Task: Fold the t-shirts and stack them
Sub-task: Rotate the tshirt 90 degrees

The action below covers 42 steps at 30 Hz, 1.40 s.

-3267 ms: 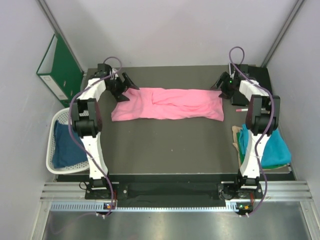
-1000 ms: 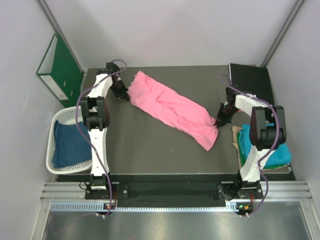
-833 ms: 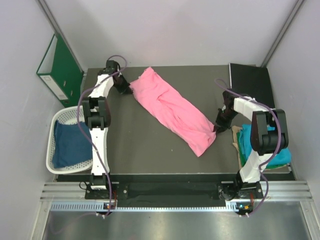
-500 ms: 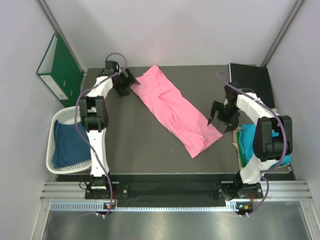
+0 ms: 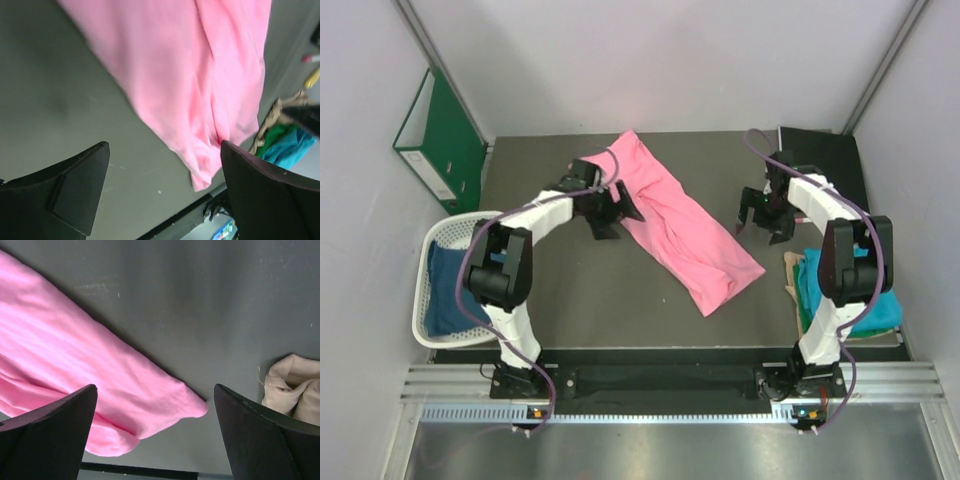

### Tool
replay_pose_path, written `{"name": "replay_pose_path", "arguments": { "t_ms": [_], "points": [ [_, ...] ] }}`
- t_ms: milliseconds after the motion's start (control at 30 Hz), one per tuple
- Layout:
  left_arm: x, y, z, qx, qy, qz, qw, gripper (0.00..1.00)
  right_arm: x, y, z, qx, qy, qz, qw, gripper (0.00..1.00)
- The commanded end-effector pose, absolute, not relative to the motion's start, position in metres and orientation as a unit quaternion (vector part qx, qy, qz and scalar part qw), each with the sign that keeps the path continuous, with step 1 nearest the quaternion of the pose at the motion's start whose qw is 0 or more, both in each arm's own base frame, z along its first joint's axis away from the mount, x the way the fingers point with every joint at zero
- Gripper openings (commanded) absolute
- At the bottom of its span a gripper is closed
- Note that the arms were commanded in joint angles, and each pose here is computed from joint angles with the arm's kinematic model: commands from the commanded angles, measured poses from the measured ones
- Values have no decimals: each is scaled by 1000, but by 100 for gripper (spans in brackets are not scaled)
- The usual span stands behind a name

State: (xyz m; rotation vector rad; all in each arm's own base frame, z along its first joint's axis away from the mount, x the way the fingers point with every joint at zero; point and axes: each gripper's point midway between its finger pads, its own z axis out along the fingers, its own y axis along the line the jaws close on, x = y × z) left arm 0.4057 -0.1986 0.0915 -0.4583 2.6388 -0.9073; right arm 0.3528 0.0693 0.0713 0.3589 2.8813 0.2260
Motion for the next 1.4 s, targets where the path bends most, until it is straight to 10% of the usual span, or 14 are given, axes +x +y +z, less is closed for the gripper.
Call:
{"name": "replay_pose_path", "arguments": {
  "t_ms": [0, 733, 867, 900, 1367],
  "points": [
    [355, -265, 104, -131, 910, -370, 129, 92, 379, 65, 78, 108, 977, 88, 160, 100],
    [181, -430, 29, -45, 930, -365, 3, 66, 385, 45, 124, 165, 948, 161, 221, 100],
    [170, -424, 10, -57, 940, -336, -9, 28, 381, 45, 126, 168, 945, 167, 224, 100],
    [168, -421, 7, -61, 943, -328, -13, 0, 379, 46, 127, 169, 945, 170, 223, 100],
    [111, -307, 35, -49, 980, -190, -29, 0, 358, 58, 107, 150, 948, 201, 198, 100]
  ]
}}
